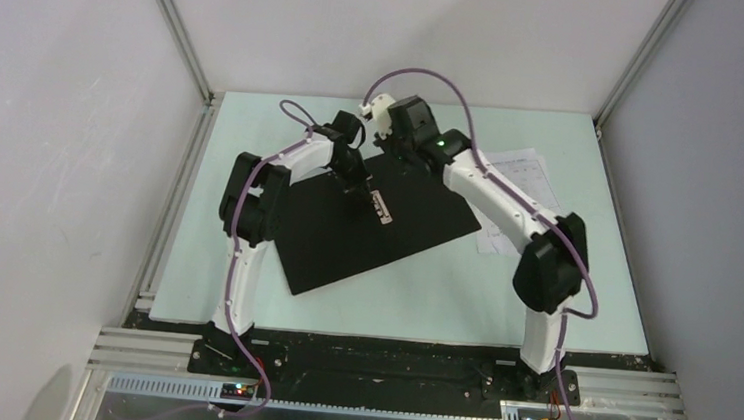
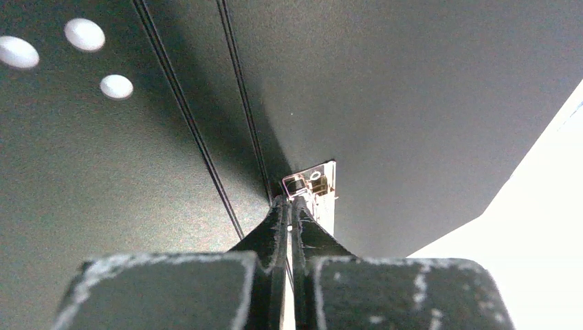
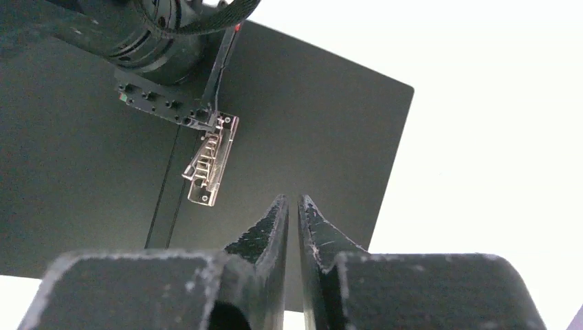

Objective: Put the files into the folder

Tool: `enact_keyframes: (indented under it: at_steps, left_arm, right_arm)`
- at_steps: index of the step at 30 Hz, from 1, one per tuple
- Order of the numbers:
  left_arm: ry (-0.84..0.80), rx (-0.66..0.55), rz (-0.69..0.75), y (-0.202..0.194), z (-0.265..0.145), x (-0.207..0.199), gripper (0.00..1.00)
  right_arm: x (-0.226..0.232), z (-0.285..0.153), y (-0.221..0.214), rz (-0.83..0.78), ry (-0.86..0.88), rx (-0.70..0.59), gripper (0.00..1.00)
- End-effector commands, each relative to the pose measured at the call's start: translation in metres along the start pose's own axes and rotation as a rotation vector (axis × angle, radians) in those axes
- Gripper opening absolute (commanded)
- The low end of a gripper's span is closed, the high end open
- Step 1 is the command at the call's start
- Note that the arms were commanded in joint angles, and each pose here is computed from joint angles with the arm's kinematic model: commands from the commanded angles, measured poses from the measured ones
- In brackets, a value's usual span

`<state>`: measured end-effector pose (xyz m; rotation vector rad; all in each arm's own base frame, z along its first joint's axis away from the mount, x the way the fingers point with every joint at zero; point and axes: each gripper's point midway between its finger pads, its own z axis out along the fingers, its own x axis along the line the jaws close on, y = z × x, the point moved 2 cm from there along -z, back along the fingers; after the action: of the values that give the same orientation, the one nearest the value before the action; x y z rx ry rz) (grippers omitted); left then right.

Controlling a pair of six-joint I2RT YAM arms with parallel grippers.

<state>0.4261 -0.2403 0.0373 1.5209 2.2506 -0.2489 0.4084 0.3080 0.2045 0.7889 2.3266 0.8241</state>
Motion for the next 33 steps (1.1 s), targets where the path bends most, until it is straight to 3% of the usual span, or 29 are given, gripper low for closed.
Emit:
enact_keyframes:
  at_steps: [1, 4, 7, 9, 11, 14, 15, 17, 20, 24, 27, 33]
  left_arm:
    - [0.042, 0.026, 0.06, -0.009, 0.009, 0.007, 0.0]
    - [-0.095, -0.03, 0.165, 0.009, -0.018, -0.033, 0.04]
    - [-0.212, -0.088, 0.289, 0.02, -0.055, -0.065, 0.27]
    - [-0.261, -0.141, 0.376, 0.026, -0.08, -0.08, 0.42]
    - [-0.293, -0.188, 0.474, 0.03, -0.101, -0.089, 0.51]
    - [-0.318, -0.253, 0.606, 0.032, -0.128, -0.096, 0.58]
    - [-0.324, -0.262, 0.672, 0.031, -0.131, -0.097, 0.6]
    - [-0.344, -0.279, 0.792, 0.025, -0.142, -0.098, 0.61]
    - [-0.341, -0.312, 1.083, 0.005, -0.155, -0.096, 0.63]
    - [-0.19, -0.335, 1.365, -0.02, -0.15, -0.08, 0.62]
    - [-0.062, -0.321, 1.436, -0.027, -0.133, -0.07, 0.61]
    - [0.019, -0.282, 1.528, -0.023, -0.104, -0.069, 0.55]
  right_arm:
    - [-0.003, -0.037, 0.004, 0.098, 0.023, -0.029, 0.16]
    - [-0.004, -0.034, -0.024, 0.156, 0.116, 0.021, 0.22]
    - [-0.015, -0.034, -0.051, 0.212, 0.171, 0.072, 0.32]
    - [-0.03, -0.034, -0.064, 0.255, 0.193, 0.088, 0.46]
    - [-0.05, -0.035, -0.075, 0.287, 0.172, 0.101, 0.68]
    - [-0.08, -0.041, -0.086, 0.337, 0.151, 0.095, 0.96]
    - [-0.092, -0.043, -0.091, 0.356, 0.135, 0.091, 0.98]
    - [-0.103, -0.045, -0.095, 0.374, 0.133, 0.08, 0.99]
    - [-0.111, -0.047, -0.099, 0.396, 0.167, 0.057, 0.97]
    - [-0.125, -0.052, -0.101, 0.452, 0.206, 0.016, 0.93]
    - [-0.123, -0.055, -0.102, 0.497, 0.265, -0.011, 0.87]
    - [-0.111, -0.053, -0.112, 0.555, 0.326, 0.021, 0.74]
